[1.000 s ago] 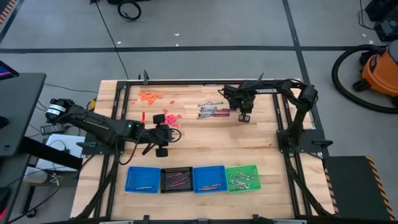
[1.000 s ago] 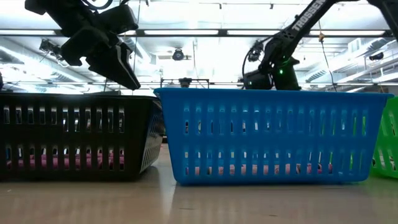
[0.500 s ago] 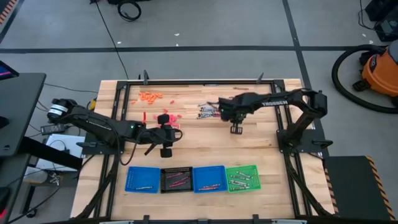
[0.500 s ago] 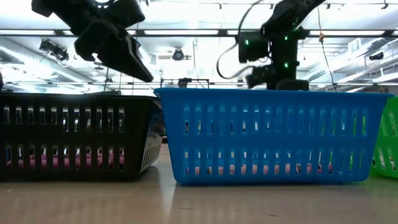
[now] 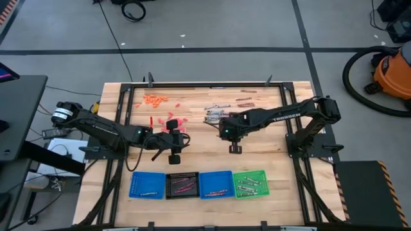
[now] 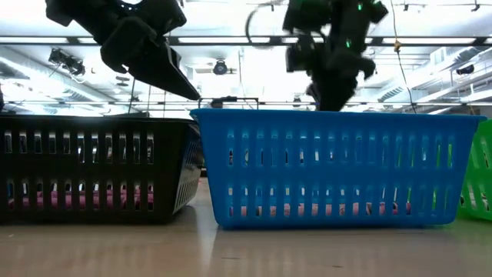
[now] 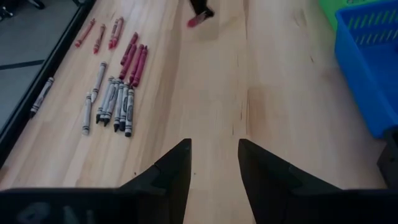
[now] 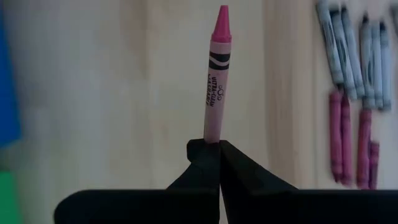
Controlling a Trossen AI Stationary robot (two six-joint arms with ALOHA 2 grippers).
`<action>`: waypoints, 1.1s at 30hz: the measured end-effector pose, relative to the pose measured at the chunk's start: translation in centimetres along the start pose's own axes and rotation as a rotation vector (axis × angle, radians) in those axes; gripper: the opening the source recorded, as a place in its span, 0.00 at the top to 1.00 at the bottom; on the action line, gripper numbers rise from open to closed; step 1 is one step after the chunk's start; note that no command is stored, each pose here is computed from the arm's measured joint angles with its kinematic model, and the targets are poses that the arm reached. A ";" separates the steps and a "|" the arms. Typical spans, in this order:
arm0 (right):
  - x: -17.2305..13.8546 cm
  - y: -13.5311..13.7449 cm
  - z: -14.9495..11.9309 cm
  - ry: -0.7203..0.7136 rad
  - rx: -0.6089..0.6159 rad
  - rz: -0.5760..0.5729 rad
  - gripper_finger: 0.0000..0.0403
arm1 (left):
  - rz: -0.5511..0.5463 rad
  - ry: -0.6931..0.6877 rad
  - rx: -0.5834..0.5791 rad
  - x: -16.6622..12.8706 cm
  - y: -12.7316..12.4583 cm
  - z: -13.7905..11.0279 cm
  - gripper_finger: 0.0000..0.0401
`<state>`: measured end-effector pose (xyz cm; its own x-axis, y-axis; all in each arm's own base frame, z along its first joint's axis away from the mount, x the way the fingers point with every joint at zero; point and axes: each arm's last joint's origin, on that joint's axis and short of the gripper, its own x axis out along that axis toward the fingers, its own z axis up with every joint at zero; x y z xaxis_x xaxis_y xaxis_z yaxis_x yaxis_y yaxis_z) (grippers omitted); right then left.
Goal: Sort crayons
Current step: Put the pink crayon into the right blue bin
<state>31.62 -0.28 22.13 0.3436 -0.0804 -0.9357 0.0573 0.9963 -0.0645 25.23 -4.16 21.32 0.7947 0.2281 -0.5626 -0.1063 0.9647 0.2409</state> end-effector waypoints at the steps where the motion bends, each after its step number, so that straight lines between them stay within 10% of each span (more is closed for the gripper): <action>1: -0.4 0.5 0.4 -0.017 -0.006 0.006 0.97 | -0.002 0.004 0.001 0.0 -0.1 0.0 0.64; 19: -2.1 10.9 2.6 -0.260 -0.105 0.313 0.97 | 0.002 0.035 -0.094 0.0 0.0 -0.4 0.64; 33: 4.4 14.9 1.1 -0.038 -0.083 0.367 0.97 | 0.002 0.049 -0.103 0.0 0.0 -0.5 0.64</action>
<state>35.00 14.18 17.42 0.3619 0.2828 -0.8883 -0.1519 0.9580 0.2431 24.93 -4.08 20.95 0.7646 0.2340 -0.6005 -0.1710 0.9720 0.1610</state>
